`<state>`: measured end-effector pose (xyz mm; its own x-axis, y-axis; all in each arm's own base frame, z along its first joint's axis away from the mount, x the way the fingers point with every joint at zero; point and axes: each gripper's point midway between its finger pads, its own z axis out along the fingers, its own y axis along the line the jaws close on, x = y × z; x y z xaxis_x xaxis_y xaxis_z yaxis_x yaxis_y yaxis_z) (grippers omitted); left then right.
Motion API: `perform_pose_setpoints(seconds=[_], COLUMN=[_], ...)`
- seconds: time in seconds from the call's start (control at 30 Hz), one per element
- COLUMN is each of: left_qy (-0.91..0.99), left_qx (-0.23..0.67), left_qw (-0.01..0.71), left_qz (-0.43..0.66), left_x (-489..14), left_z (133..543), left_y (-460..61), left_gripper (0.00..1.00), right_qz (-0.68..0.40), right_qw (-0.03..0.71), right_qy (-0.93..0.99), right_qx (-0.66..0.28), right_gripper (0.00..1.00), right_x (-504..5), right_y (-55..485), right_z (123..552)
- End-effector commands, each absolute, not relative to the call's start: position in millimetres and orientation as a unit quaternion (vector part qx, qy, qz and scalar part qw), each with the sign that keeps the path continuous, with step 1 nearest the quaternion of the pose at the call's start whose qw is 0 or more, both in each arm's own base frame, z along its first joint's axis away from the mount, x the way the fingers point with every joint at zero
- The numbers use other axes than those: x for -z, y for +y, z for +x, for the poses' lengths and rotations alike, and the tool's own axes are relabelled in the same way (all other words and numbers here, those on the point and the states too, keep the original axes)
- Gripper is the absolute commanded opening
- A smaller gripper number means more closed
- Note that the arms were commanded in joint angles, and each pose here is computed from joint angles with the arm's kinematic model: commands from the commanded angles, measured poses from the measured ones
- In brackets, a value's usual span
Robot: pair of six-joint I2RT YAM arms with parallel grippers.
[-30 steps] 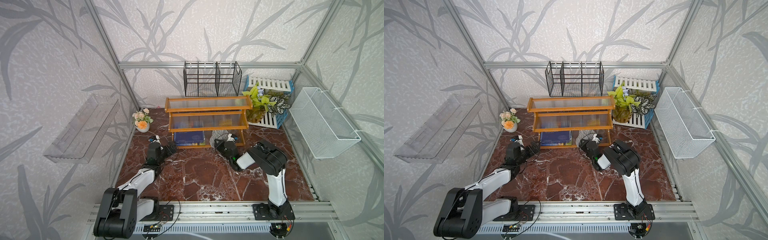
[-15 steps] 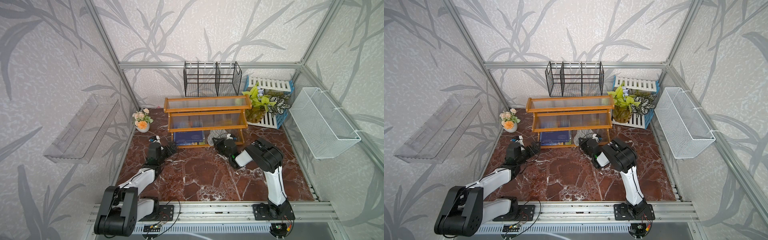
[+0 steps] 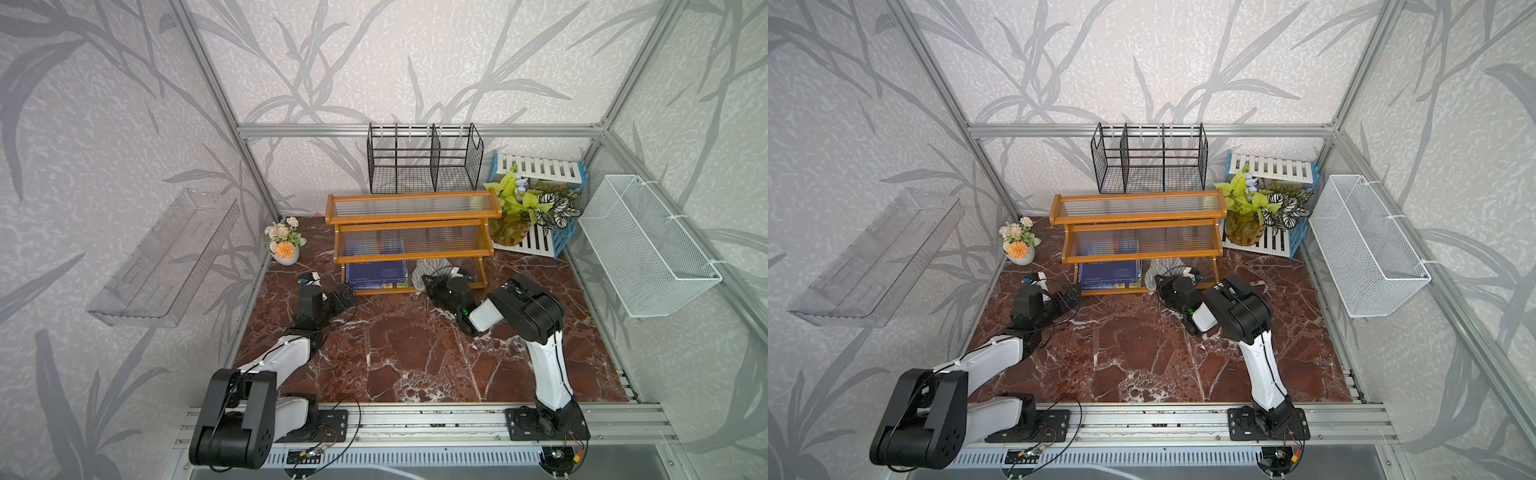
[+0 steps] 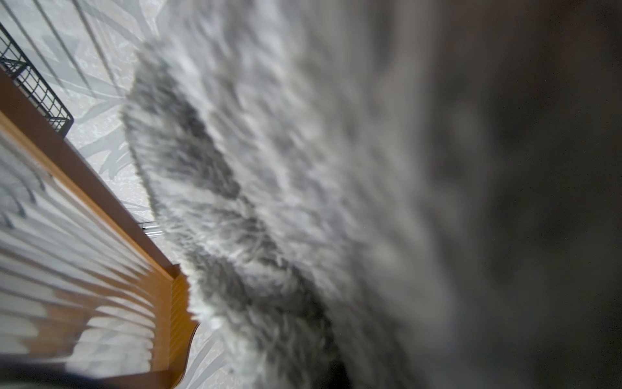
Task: Wipe the bookshelf clean with a cloth
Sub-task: Wipe the dust from the shelf.
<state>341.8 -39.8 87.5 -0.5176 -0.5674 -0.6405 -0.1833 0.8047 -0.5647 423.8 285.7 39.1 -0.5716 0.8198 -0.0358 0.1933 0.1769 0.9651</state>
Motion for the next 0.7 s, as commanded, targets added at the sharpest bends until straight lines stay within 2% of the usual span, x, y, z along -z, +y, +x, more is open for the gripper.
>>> perform_pose_setpoints(seconds=[0.0,0.5,0.67], left_qy=[0.838,0.839,0.838], left_qx=[0.213,0.21,0.211], left_qw=[0.448,0.449,0.448], left_qz=[-0.227,-0.226,-0.227], left_x=[-95,-98,-98], left_z=[348,348,349], left_y=[-35,-34,-34], left_gripper=[0.97,0.97,0.97], right_qz=[0.394,0.489,0.471], right_qw=[0.286,0.332,0.343], right_qy=[0.727,0.705,0.718], right_qx=[-0.484,-0.393,-0.379], right_gripper=[0.0,0.0,0.0], right_x=[-3,0,-13], right_y=[258,143,135], right_z=[409,388,388])
